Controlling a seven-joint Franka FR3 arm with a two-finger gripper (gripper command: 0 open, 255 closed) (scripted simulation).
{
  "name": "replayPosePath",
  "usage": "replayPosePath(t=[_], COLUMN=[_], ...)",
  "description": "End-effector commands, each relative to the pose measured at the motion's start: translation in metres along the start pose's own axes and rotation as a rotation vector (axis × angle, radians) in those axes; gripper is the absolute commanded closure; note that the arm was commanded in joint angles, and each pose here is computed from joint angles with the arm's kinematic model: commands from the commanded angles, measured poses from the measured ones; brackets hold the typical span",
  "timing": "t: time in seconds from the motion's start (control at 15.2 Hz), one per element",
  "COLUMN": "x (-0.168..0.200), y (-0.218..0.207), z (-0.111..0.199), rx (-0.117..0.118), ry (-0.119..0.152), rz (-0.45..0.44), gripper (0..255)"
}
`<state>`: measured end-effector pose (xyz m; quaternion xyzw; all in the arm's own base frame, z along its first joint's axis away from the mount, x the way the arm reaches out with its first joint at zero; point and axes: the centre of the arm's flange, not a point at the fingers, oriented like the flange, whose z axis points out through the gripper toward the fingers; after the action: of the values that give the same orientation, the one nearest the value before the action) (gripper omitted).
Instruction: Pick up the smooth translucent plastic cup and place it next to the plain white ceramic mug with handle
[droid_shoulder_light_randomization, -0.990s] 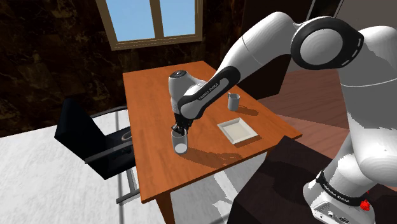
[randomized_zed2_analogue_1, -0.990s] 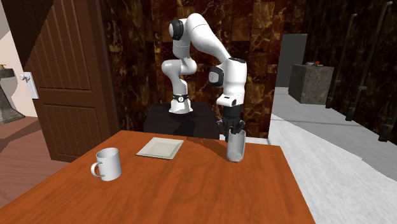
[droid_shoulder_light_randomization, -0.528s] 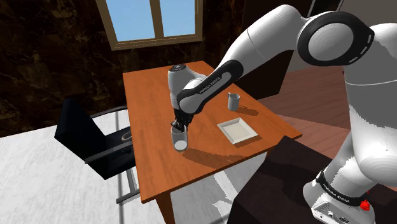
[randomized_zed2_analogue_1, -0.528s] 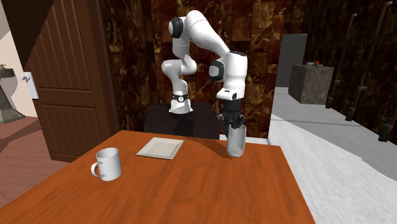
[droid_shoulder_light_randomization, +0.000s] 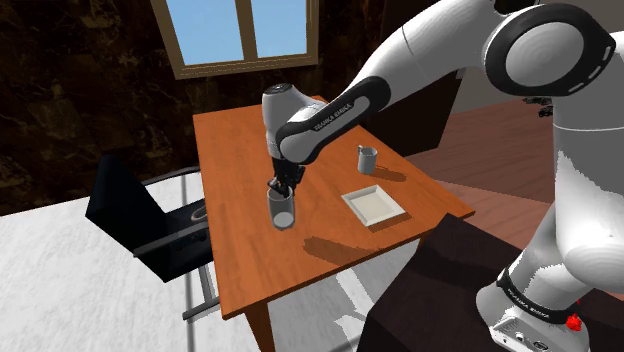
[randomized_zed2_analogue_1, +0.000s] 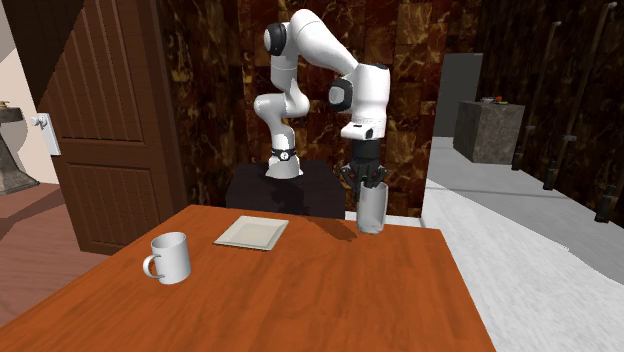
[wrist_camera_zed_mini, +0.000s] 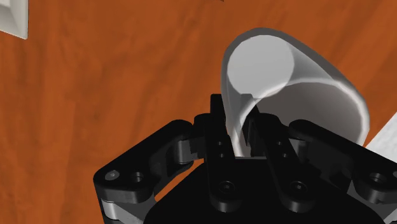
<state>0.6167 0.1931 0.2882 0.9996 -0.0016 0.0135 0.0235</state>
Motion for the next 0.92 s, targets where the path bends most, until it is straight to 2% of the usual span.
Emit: replayPosePath(t=[0.0, 0.86], x=[0.001, 0.002], y=[0.0, 0.003], z=[-0.011, -0.079], rx=[0.0, 0.0], ry=[0.0, 0.0], rz=[0.0, 0.0], gripper=[255, 255])
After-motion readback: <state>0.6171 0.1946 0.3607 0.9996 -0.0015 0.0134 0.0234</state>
